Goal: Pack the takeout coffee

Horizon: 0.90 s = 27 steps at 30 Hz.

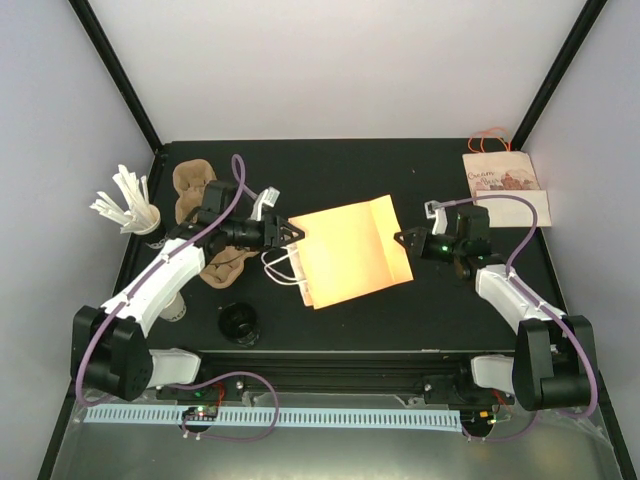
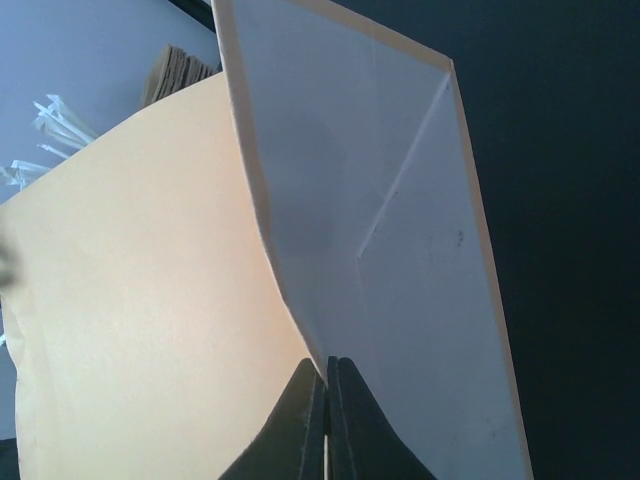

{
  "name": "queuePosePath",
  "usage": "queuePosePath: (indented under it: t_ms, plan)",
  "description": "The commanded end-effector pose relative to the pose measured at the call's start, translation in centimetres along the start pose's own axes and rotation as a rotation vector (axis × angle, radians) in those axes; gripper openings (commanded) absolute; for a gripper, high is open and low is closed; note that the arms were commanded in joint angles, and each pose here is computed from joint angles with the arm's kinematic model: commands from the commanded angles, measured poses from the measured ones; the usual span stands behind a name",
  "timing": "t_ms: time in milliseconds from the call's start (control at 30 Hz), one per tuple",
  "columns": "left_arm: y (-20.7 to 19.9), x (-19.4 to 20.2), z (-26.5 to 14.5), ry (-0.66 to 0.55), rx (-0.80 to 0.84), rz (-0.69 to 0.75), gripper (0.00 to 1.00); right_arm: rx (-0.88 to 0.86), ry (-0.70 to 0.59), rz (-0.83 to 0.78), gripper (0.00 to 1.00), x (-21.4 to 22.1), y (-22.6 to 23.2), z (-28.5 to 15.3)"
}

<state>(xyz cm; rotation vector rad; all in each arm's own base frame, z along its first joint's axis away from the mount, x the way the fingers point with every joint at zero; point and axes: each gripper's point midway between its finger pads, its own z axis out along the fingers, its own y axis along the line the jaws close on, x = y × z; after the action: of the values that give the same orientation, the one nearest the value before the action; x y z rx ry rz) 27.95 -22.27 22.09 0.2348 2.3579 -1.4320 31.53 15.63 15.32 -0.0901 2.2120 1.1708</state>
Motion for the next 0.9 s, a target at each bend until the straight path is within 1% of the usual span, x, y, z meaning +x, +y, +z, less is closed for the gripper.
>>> queuePosePath:
  t_ms: [0,100,200,333,367,400,500,600,800,867]
  plan:
    - [0.3,0.0,1.0,0.025,0.028,-0.018,0.40,-0.030,-0.026,-0.039,0.01,-1.3,1.4,0.0]
    - [0.6,0.0,1.4,0.033,0.030,-0.031,0.39,-0.039,-0.021,-0.041,0.01,-1.3,1.7,0.2]
    - [0.7,-0.2,1.7,0.034,0.036,-0.033,0.31,-0.058,-0.019,-0.043,0.01,-1.1,2.0,0.2]
    - [0.5,-0.9,1.6,0.013,0.028,-0.001,0.08,-0.076,-0.016,-0.041,0.01,-0.9,2.1,0.3]
    - [0.5,-1.0,1.5,0.012,0.023,0.007,0.04,-0.070,-0.013,-0.040,0.02,-0.7,1.9,0.3]
    - [0.4,-1.0,1.4,0.015,0.022,0.009,0.02,-0.065,-0.007,-0.039,0.04,-0.6,1.7,0.4]
    - [0.1,-0.8,1.4,0.041,0.041,0.007,0.02,-0.061,0.009,-0.036,0.14,-0.1,1.1,0.8]
    - [-0.1,-0.5,1.6,0.067,0.065,-0.001,0.01,-0.073,0.017,-0.050,0.22,-0.1,1.0,1.2]
    - [-0.3,0.0,1.5,0.097,0.071,0.004,0.02,-0.083,0.031,-0.069,0.32,-0.7,0.6,2.0]
    - [-0.3,0.0,1.5,0.102,0.073,0.003,0.02,-0.079,0.037,-0.074,0.33,-0.9,0.4,2.4]
